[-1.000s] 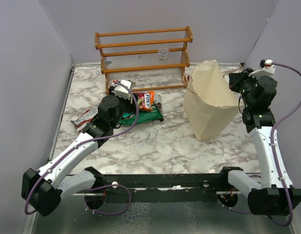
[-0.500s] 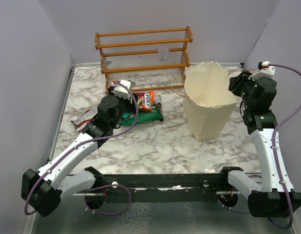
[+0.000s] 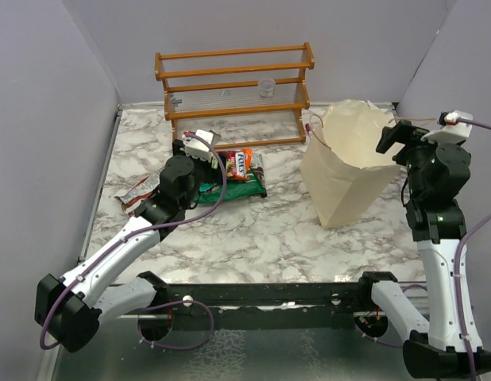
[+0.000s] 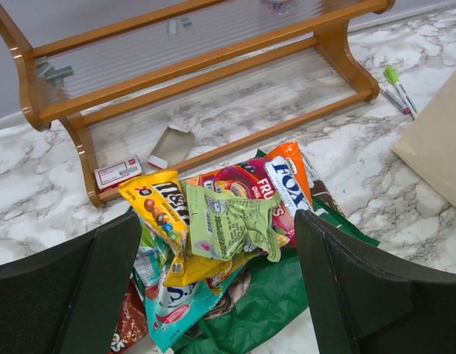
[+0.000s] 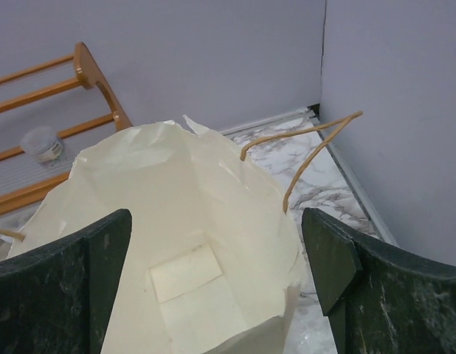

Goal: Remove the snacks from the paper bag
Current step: Reset both arms

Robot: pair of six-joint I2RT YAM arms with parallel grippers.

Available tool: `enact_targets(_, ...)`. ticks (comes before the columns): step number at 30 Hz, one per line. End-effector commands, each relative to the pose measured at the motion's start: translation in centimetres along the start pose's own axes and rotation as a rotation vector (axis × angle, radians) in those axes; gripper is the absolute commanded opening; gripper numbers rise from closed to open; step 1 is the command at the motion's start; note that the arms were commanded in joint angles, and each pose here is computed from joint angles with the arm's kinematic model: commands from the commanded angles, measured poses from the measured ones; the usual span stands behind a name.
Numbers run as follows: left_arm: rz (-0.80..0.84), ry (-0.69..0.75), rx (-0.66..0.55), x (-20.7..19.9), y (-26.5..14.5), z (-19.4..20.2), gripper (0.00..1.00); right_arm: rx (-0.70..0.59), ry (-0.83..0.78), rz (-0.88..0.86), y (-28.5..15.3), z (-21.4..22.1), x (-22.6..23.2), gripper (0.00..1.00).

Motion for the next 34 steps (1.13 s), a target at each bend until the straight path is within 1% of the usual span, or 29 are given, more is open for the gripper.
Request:
enact_targets(1,-0.115,-0.024,-0.068,1.8,-0.7,-2.8,0.88,-0.122,-0.029,-0.062,-3.1,-2.5,0.8,0.99)
enact_targets(3,-0.121,-0.041,-0.116,2.4,-1.3,-5.1,0.89,-0.181,-0.064,-0.201,-4.9,-3.4,2.0,0.99)
enact_targets(6,-0.127,-0.060,-0.208,3.7,-3.0,-9.1,0.89,-0.225,-0.119,-0.380,-7.1,-4.6,3.7,0.99)
enact_targets(11,-0.165,-0.086,-0.454,6.6,-8.6,-16.6,0.89,-0.283,-0.168,-0.624,-10.5,-7.5,5.8,0.99)
enact_targets(14,-0.184,-0.082,-0.586,8.2,-12.5,-19.6,0.89,-0.307,-0.142,-0.687,-11.9,-9.4,6.3,0.99)
enact_targets(18,-0.213,-0.084,-0.694,9.6,-16.1,-21.3,0.90,-0.355,-0.088,-0.695,-13.4,-11.4,6.2,0.99)
enact_targets(23,-0.224,-0.082,-0.720,10.0,-17.6,-21.0,0.90,-0.434,-0.057,-0.714,-14.5,-12.3,5.9,0.99)
enact_targets(32,-0.234,-0.062,-0.699,10.1,-17.7,-20.5,0.89,-0.407,-0.016,-0.643,-13.9,-12.7,5.9,0.99)
enact_targets(34,-0.229,-0.059,-0.695,10.1,-17.6,-20.5,0.89,-0.417,-0.013,-0.640,-14.0,-12.6,5.8,0.99)
Point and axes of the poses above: each gripper's point midway between its finger pads, its own y axis out along the fingers, its own x axis along the line the jaws close on, z = x × y, the point moved 10 cm from there along -y, back along the fingers, and after that the axes turned 10 degrees about y, right-handed, at the moved point
